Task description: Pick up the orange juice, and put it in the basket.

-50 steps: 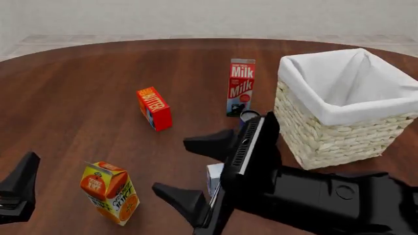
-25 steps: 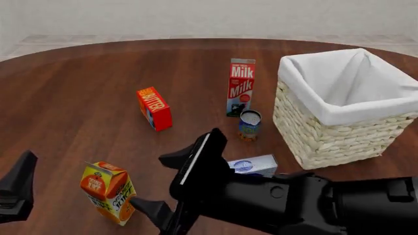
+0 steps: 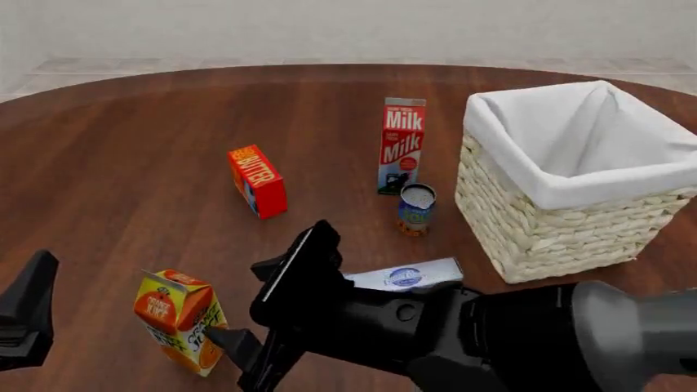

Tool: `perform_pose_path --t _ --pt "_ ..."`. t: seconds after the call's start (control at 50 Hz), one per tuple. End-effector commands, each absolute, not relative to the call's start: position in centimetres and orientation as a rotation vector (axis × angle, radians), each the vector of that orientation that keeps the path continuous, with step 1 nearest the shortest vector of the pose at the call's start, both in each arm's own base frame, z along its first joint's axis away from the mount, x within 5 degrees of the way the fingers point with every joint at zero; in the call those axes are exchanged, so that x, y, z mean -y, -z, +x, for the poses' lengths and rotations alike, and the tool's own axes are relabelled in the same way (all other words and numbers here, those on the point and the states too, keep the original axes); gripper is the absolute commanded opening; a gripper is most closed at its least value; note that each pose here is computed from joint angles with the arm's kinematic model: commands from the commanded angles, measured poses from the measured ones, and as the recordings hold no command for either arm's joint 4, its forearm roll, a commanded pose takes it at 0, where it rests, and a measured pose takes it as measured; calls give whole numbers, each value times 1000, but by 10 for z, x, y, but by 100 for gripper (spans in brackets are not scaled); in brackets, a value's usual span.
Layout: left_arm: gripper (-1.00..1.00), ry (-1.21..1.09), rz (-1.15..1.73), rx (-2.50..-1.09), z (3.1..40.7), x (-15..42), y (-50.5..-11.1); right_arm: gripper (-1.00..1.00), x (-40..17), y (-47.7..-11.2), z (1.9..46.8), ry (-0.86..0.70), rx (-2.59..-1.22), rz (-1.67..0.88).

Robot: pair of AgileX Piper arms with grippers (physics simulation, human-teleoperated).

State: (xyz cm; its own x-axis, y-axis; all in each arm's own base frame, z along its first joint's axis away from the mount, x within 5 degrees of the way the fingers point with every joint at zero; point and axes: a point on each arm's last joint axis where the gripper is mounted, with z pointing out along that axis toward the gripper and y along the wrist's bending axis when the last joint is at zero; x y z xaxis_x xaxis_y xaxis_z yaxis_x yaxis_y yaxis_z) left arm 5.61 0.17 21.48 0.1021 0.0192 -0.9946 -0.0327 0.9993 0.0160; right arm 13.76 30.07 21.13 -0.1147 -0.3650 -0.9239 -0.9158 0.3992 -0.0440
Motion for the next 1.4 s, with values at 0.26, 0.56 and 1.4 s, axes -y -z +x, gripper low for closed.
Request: perform_pose_path --t 0.26,0.56,1.4 --pt "100 -38 -11 -1465 56 -2 -215 100 -316 -188 142 -708 -1720 -1152" --pt "100 -37 -13 -1465 56 -2 -215 100 -326 -179 141 -706 -1746 -1177" --pt "100 -35 -6 -1465 56 -1 -215 100 -352 -164 155 -661 -1755 -1222"
